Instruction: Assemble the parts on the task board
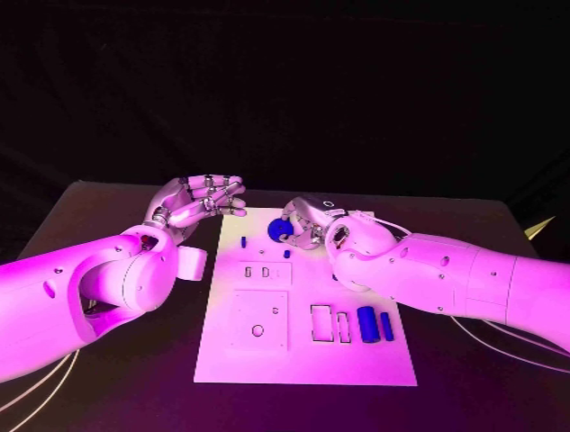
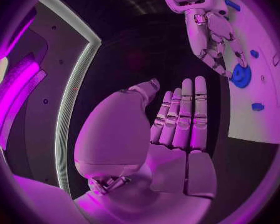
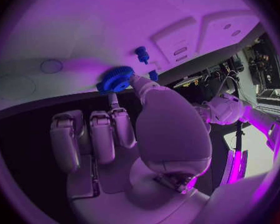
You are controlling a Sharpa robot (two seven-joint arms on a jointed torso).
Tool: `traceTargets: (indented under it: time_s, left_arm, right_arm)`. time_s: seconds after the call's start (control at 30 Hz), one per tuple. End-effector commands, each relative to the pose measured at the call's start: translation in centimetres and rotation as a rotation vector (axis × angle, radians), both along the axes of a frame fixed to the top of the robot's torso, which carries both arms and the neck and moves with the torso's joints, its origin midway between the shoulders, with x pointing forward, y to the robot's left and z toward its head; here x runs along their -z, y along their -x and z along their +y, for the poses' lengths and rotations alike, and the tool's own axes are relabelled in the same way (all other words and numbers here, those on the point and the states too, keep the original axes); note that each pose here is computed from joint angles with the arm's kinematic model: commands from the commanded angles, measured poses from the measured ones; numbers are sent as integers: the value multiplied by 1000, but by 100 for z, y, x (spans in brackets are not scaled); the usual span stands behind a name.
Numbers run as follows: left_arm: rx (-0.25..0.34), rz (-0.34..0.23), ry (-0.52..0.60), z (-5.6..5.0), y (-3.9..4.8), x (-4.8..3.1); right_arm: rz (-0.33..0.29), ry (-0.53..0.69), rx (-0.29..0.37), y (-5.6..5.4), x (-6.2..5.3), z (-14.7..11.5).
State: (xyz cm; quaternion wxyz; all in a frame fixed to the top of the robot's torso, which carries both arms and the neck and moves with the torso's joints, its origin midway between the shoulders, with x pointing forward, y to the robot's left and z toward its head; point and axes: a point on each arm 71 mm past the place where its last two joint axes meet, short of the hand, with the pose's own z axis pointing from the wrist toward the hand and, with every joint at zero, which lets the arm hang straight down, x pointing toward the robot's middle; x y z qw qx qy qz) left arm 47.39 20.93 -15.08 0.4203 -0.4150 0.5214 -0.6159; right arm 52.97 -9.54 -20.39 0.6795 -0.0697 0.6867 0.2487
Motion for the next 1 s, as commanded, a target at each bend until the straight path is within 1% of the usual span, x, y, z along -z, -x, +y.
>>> traceTargets:
  time_s: [0.03,0.33,0.6,0.87,1.0]
  left_arm:
    - [15,-4,10,-17,8,-14]
    - [14,-4,10,-14,7,-13]
    - [12,-4,9,-7,4,-12]
    - [10,-4,8,1,2,-11]
    - [10,-4,8,4,0,-10]
  right_arm:
    - [43,4,-24,30,51,14]
    - [83,11,-15,29,88,-13]
    - [101,14,-1,22,107,-68]
    - [99,6,2,45,104,-114]
    - [88,-6,3,68,89,-141]
